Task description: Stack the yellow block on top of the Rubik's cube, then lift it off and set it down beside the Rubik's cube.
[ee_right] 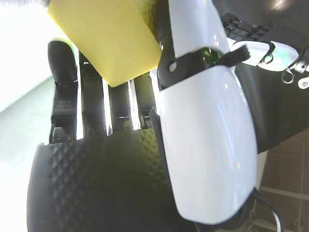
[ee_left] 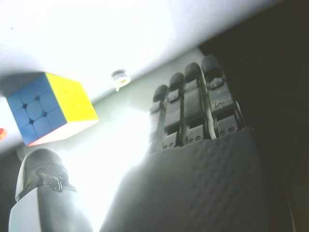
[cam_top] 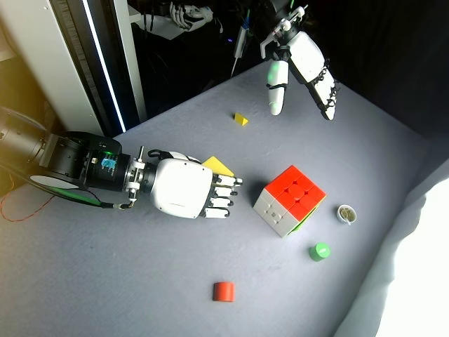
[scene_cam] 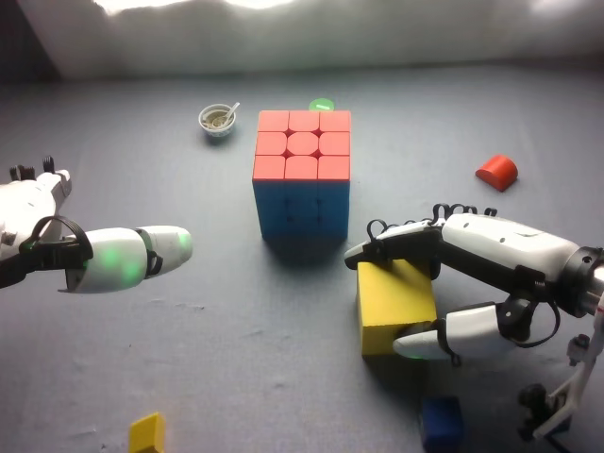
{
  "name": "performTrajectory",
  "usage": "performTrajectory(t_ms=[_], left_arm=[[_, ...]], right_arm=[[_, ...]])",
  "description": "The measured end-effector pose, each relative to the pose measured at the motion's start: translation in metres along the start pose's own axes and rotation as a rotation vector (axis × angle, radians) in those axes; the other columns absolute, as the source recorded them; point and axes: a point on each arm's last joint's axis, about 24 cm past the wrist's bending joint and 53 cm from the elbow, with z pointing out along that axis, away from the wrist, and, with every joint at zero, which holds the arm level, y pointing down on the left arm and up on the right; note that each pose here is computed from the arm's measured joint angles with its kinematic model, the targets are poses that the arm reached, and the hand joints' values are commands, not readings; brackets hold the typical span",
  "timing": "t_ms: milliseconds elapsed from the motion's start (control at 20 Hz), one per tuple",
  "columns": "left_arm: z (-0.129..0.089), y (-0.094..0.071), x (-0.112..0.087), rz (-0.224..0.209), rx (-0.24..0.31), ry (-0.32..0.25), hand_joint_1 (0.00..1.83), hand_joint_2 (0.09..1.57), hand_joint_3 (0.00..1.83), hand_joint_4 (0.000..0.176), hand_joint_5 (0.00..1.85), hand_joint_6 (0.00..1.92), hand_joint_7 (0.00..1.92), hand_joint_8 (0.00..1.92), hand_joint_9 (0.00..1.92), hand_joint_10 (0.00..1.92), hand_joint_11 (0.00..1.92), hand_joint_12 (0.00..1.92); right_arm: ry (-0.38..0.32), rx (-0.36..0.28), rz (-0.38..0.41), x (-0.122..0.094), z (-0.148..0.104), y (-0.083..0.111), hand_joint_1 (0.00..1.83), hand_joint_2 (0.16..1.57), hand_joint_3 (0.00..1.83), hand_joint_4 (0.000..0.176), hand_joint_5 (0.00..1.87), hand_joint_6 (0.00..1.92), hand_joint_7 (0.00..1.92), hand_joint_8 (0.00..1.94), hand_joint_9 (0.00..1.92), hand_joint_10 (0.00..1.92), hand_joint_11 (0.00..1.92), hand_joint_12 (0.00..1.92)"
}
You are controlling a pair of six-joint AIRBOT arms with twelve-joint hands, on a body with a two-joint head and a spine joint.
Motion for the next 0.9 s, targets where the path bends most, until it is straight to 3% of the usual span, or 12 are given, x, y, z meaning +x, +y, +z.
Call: performTrajectory(t_ms=[200,300,500,550,600,650,800,850,900], left_arm=[[0.0,0.0001,0.0,0.0,0.0,0.0,0.09,0.91,0.0,0.0,0.01,0.0,0.06,0.0,0.06,0.0,0.0,0.24],[0.0,-0.0001,-0.0001,0.0,0.001,0.0,0.11,0.9,0.0,0.0,0.04,0.0,0.08,0.0,0.1,0.01,0.0,0.32],[0.0,-0.0002,-0.0001,0.0,0.001,-0.001,0.11,0.9,0.0,0.0,0.04,0.0,0.08,0.0,0.1,0.01,0.0,0.32],[0.0,-0.0002,-0.0001,-0.001,0.001,-0.001,0.08,0.9,0.0,0.0,0.01,0.0,0.05,0.0,0.07,0.0,0.0,0.27],[0.0,-0.0008,-0.0004,-0.002,0.003,-0.002,0.1,0.9,0.0,0.0,0.03,0.0,0.08,0.01,0.1,0.01,0.0,0.31],[0.0,-0.0012,-0.0008,-0.001,0.005,-0.003,0.05,0.92,0.0,0.0,0.0,0.0,0.03,0.0,0.04,0.0,0.0,0.17],[0.0003,-0.0011,-0.0012,-0.001,0.005,-0.004,0.07,0.92,0.0,0.0,0.0,0.0,0.03,0.0,0.05,0.0,0.0,0.19],[0.0003,-0.0012,-0.0012,-0.002,0.005,-0.005,0.08,0.9,0.0,0.0,0.01,0.0,0.05,0.0,0.06,0.0,0.0,0.26],[0.0006,-0.0011,-0.0014,-0.001,0.005,-0.005,0.1,0.91,0.0,0.0,0.01,0.0,0.06,0.0,0.07,0.0,0.0,0.22]], right_arm=[[0.0,0.0,0.0,0.0,0.0,0.0,1.34,1.24,0.0,0.0,0.64,1.32,0.84,1.38,0.65,1.6,0.26,1.83],[0.0,0.0,0.001,0.0,-0.0001,-0.0002,1.18,1.26,0.0,0.0,0.62,1.37,0.83,1.43,0.62,1.42,0.27,1.8],[-0.002,-0.001,0.003,0.0001,-0.0006,-0.0009,1.18,1.26,0.0,0.0,0.62,1.37,0.83,1.44,0.62,1.4,0.27,1.8],[-0.002,-0.001,0.001,0.0,-0.0006,-0.0009,1.14,1.26,0.0,0.0,0.65,1.38,0.77,1.44,0.5,1.37,0.16,1.85],[-0.003,-0.001,0.003,-0.0002,-0.001,-0.0012,1.08,1.16,0.0,0.0,0.51,0.98,0.57,1.04,0.37,1.29,0.05,1.84],[-0.002,-0.002,0.001,0.0002,-0.0009,-0.0011,1.08,1.1,0.0,0.0,0.52,0.7,0.56,0.78,0.32,1.23,0.0,1.83],[-0.001,0.0,0.002,0.0012,-0.0016,-0.0028,1.08,1.08,0.0,0.0,0.53,0.63,0.56,0.72,0.31,1.19,0.0,1.81],[-0.002,0.001,0.003,0.0009,-0.0015,-0.0029,1.0,1.06,0.0,0.0,0.3,0.47,0.34,0.5,0.14,0.96,0.0,1.57],[0.001,0.001,-0.002,0.0015,-0.0015,-0.0031,0.97,1.03,0.0,0.0,0.17,0.3,0.24,0.28,0.06,0.73,0.0,1.35]])
